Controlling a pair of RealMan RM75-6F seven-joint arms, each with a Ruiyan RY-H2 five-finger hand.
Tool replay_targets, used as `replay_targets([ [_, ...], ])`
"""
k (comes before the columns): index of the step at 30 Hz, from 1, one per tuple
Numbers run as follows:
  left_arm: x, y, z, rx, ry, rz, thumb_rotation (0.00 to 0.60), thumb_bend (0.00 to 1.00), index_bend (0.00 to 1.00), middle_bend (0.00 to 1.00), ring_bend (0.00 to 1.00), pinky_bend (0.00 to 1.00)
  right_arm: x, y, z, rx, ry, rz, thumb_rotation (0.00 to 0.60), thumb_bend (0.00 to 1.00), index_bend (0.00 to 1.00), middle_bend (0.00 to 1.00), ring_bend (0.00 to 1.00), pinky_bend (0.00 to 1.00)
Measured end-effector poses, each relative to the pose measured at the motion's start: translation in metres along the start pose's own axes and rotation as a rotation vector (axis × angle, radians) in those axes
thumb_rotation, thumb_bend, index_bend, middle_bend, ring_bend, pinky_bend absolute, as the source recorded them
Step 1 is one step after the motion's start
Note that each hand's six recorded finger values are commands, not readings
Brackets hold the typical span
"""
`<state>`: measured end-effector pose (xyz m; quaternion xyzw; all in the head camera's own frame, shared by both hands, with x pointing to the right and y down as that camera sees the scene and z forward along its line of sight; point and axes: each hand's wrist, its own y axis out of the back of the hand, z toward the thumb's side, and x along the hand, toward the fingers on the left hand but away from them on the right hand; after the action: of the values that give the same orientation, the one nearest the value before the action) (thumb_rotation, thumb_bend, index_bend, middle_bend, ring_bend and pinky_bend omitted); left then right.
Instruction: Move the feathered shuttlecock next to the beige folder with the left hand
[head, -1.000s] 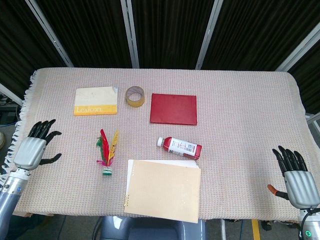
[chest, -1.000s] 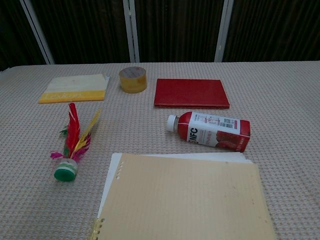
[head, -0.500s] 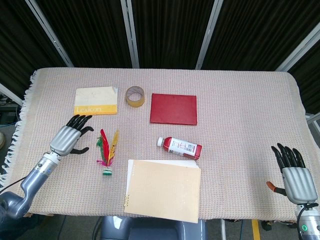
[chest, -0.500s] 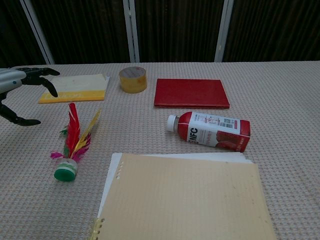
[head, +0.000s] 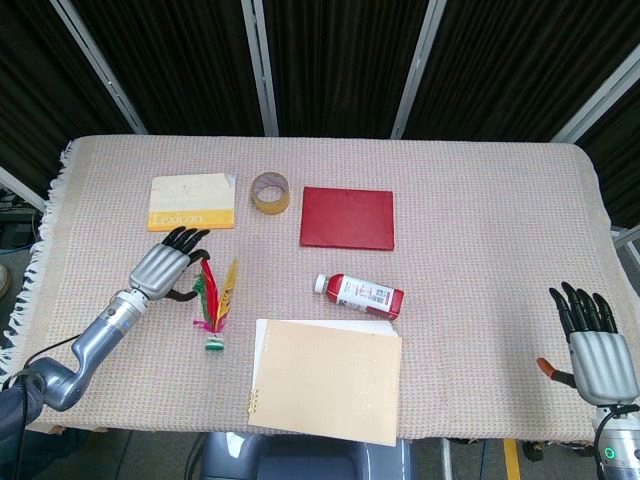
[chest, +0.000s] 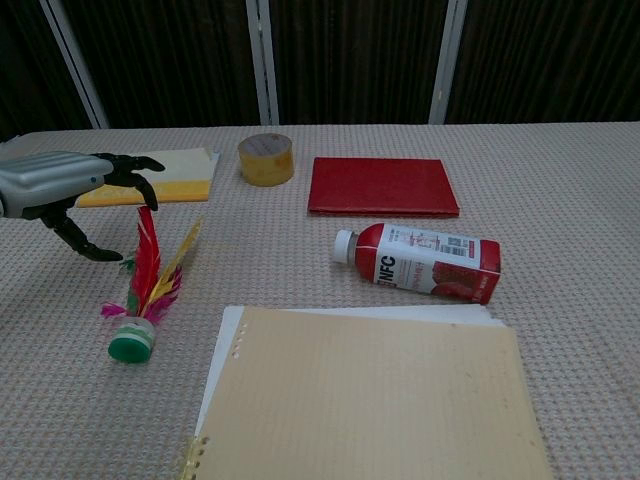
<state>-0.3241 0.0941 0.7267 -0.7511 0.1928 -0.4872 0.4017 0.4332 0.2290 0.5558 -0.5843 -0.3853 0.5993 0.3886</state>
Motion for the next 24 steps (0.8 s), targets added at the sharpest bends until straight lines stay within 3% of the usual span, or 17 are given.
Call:
replay_targets([
  [9,0.018,-0.011,0.013,-0.005,-0.030,-0.043,0.569,0.18,0.30,0.00,0.00,0.00,-0.003,0.000,-0.001,0.006,-0.009,-0.007,0.600,0.08,0.00,0.00,0.00,0.00],
  [20,0.012,-0.006,0.022,-0.035,-0.083,-0.018,0.563,0.34,0.68,0.00,0.00,0.00,-0.004,0.001,-0.003,0.011,-0.013,-0.033,0.600,0.08,0.00,0.00,0.00,0.00],
  [24,0.006,-0.002,0.024,-0.043,-0.097,-0.005,0.571,0.39,0.74,0.00,0.00,0.00,-0.004,0.001,-0.002,0.011,-0.010,-0.037,0.600,0.08,0.00,0.00,0.00,0.00],
])
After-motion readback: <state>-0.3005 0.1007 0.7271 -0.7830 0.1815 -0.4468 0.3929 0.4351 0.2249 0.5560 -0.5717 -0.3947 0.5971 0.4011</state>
